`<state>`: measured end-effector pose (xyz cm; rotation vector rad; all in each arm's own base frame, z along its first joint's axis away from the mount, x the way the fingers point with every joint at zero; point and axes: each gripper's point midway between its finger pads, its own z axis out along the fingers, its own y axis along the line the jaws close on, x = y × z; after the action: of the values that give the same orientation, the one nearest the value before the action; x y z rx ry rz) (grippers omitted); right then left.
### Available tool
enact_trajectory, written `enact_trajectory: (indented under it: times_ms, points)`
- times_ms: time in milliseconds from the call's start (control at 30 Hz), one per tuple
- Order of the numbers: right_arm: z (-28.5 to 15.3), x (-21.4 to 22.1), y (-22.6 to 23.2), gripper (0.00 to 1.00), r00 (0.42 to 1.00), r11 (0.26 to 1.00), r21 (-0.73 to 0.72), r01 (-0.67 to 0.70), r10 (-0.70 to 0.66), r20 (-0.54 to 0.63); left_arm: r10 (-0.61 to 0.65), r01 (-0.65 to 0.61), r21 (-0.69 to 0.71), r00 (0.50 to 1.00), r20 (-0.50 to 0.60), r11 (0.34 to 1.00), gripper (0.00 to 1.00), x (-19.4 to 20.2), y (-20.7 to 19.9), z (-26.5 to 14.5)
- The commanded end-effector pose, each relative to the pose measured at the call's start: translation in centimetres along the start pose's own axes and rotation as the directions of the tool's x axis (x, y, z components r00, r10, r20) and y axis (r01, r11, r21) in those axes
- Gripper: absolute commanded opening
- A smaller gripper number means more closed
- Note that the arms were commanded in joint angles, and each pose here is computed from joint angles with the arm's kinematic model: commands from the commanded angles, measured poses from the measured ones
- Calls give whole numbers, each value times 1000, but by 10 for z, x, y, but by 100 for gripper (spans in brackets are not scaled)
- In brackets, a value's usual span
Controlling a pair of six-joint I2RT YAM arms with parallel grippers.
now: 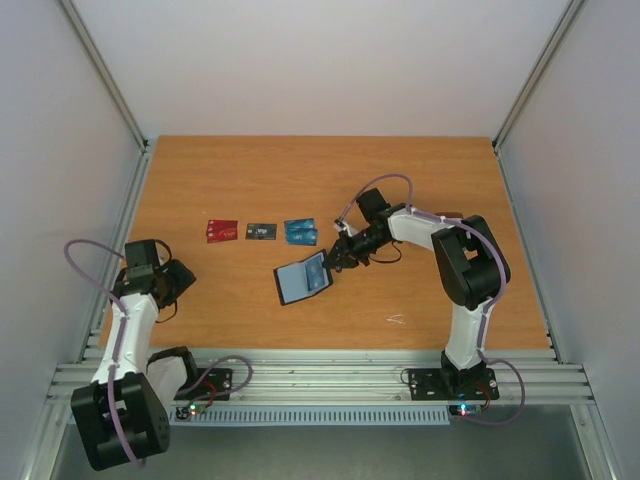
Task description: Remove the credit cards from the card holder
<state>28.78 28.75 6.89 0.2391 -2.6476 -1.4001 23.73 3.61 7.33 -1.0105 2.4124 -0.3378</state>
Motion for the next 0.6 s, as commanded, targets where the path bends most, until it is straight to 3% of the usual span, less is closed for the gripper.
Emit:
enact_trajectory:
  times_ms: [0,567]
  points:
    - [-9,2,21,1,999,998,-23,51,-51,-4,-20,18,37,999,36,999,48,-5,-4,0]
    - [-11,3,25,1,998,997,-30,64,-64,-7,-19,17,55,999,39,998,47,-4,-6,-1]
